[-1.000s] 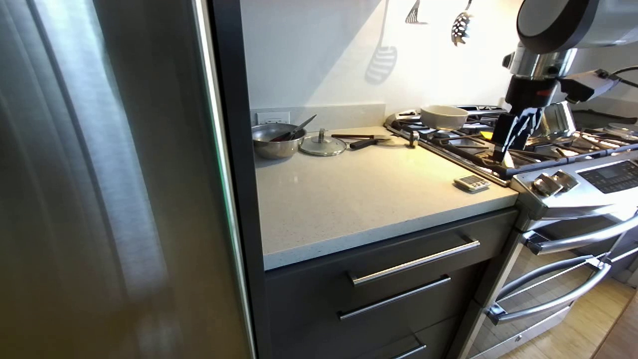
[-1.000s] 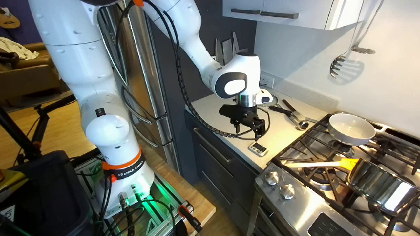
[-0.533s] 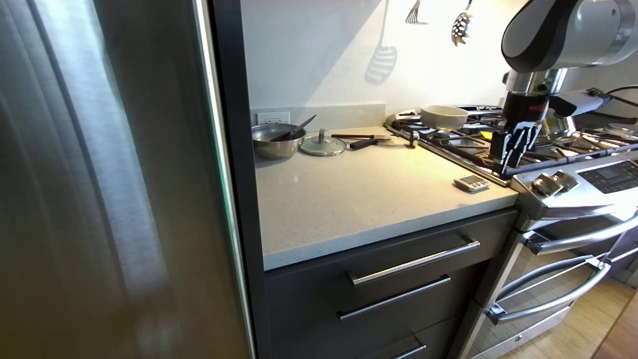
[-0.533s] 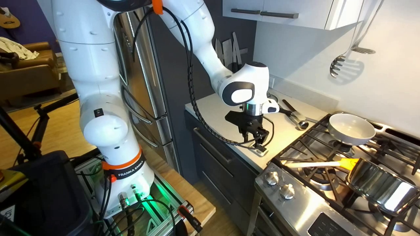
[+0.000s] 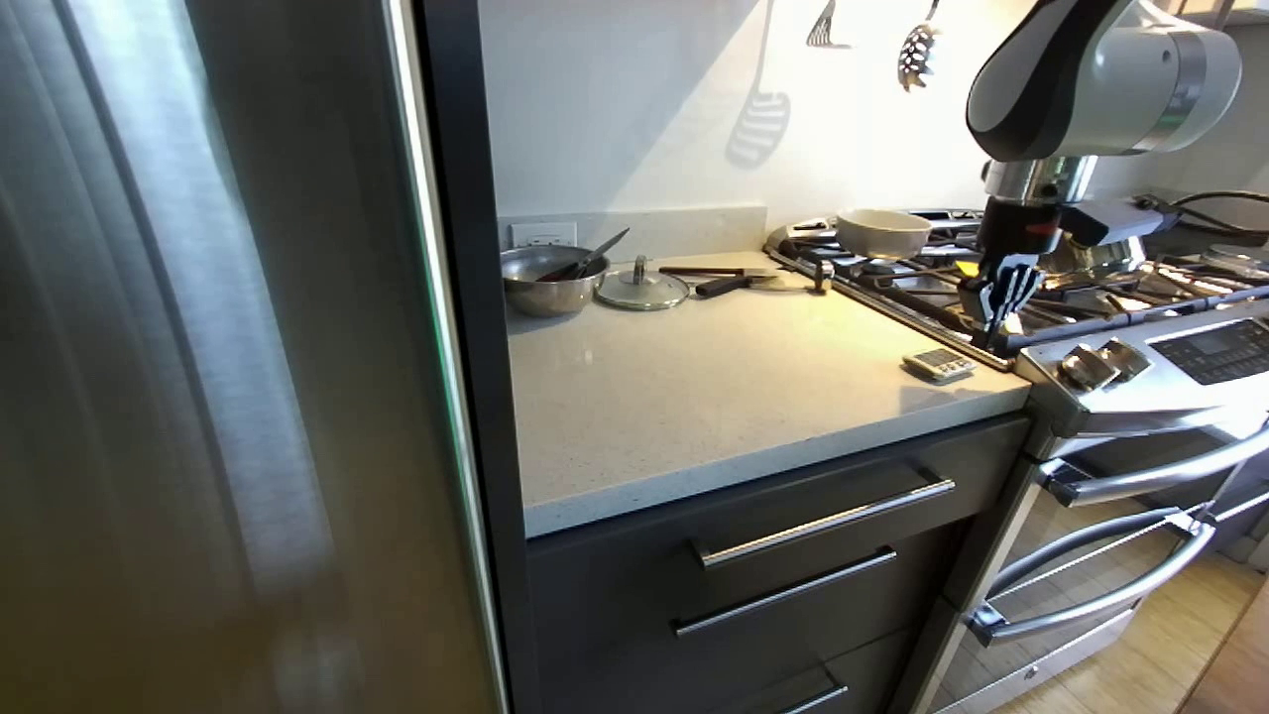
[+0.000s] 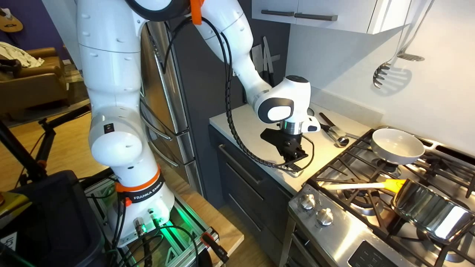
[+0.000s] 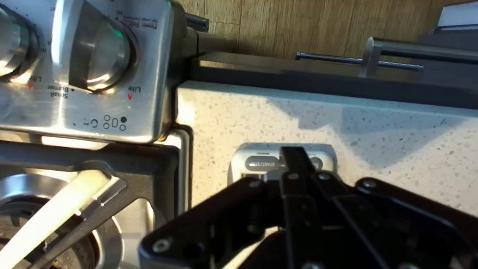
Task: Press the button on the calculator
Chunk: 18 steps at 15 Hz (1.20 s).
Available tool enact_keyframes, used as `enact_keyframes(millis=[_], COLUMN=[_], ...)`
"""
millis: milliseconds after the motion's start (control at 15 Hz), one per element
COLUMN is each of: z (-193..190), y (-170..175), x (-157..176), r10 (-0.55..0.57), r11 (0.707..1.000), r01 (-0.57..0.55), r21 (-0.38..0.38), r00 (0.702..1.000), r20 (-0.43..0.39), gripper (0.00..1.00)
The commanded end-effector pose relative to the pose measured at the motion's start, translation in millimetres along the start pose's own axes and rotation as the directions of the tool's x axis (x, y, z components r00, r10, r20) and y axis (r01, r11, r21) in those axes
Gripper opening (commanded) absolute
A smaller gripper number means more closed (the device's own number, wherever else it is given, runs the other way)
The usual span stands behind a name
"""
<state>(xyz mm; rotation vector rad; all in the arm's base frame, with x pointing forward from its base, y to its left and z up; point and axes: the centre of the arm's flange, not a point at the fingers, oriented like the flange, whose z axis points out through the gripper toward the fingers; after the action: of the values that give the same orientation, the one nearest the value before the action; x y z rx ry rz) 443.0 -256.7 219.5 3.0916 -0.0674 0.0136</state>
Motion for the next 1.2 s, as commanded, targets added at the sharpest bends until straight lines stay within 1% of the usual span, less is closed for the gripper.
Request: enact_keyframes(millis=[0, 600, 933, 1133], z=[15.8, 33.0, 38.2, 42.3], y=[11.7, 12.0, 13.6, 14.5], x=[7.5, 10.1, 11.5, 11.8], r10=[-0.001, -0.006, -0.011, -0.015], r11=[1.0, 1.0, 1.0, 1.0], r01=[0.001, 0.006, 0.011, 0.015], r21=[0.003, 0.017, 0.004, 0.005], r00=[1.0, 1.0, 0.999, 0.999], r20=[-0.014, -0.009, -0.045, -0.051], gripper=[0.0, 0.0, 0.0, 0.0])
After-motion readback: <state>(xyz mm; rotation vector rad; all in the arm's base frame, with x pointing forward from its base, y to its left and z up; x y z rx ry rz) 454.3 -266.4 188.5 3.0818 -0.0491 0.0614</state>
